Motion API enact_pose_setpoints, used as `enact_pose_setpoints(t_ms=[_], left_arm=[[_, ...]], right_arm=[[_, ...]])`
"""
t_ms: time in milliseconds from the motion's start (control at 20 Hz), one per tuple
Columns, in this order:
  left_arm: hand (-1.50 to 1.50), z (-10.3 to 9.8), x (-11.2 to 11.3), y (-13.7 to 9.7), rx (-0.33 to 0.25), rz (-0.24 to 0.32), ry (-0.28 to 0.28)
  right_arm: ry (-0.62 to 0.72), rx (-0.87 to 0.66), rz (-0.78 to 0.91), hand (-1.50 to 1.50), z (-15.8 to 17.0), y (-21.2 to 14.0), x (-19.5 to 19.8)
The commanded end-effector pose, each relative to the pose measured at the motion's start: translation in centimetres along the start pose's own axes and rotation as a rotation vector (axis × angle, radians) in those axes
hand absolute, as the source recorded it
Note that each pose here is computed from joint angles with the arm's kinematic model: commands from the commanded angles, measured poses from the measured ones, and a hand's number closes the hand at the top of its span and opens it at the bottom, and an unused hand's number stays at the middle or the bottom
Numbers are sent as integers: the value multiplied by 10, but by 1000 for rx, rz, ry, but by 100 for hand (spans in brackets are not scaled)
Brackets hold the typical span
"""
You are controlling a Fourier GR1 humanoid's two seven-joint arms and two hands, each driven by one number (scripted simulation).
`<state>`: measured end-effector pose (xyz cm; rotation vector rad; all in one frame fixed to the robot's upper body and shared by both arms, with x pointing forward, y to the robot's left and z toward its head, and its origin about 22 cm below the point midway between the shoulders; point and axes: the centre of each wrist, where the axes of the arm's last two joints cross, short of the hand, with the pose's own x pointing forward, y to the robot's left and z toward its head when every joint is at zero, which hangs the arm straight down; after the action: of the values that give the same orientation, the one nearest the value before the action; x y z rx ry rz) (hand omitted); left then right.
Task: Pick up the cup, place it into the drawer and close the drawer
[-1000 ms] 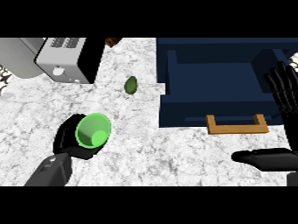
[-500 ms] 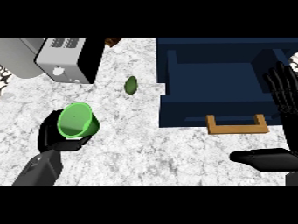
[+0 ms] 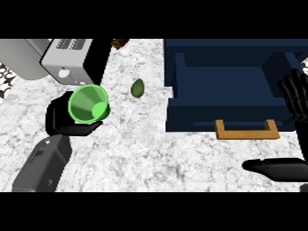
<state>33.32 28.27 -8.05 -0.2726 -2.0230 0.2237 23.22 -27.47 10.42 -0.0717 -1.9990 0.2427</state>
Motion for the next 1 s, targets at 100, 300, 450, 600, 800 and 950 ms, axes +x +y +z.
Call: enact_pose_setpoints(t_ms=[100,300,450,600,800,950], left_arm=[[150,-65,19,-69,-159,23,-114],[150,-91,50,-101,-208,-18,-122],[150,-111,62,-142,-242,-14,-121],[150,-120,78,-170,-269,-54,-128],[150,-148,103,-210,-297,-89,-97],[150,-167,104,-227,-313,-141,-88]], right_arm=[[3,-19,-1,-150,-6,-6,-5],[23,-22,29,-150,-3,-16,1],[4,-12,22,-150,-13,-21,7],[14,-23,7,-150,-10,-6,2],[11,-3,6,-150,-3,-10,4],[-20,-20,-9,-150,-8,-16,16]])
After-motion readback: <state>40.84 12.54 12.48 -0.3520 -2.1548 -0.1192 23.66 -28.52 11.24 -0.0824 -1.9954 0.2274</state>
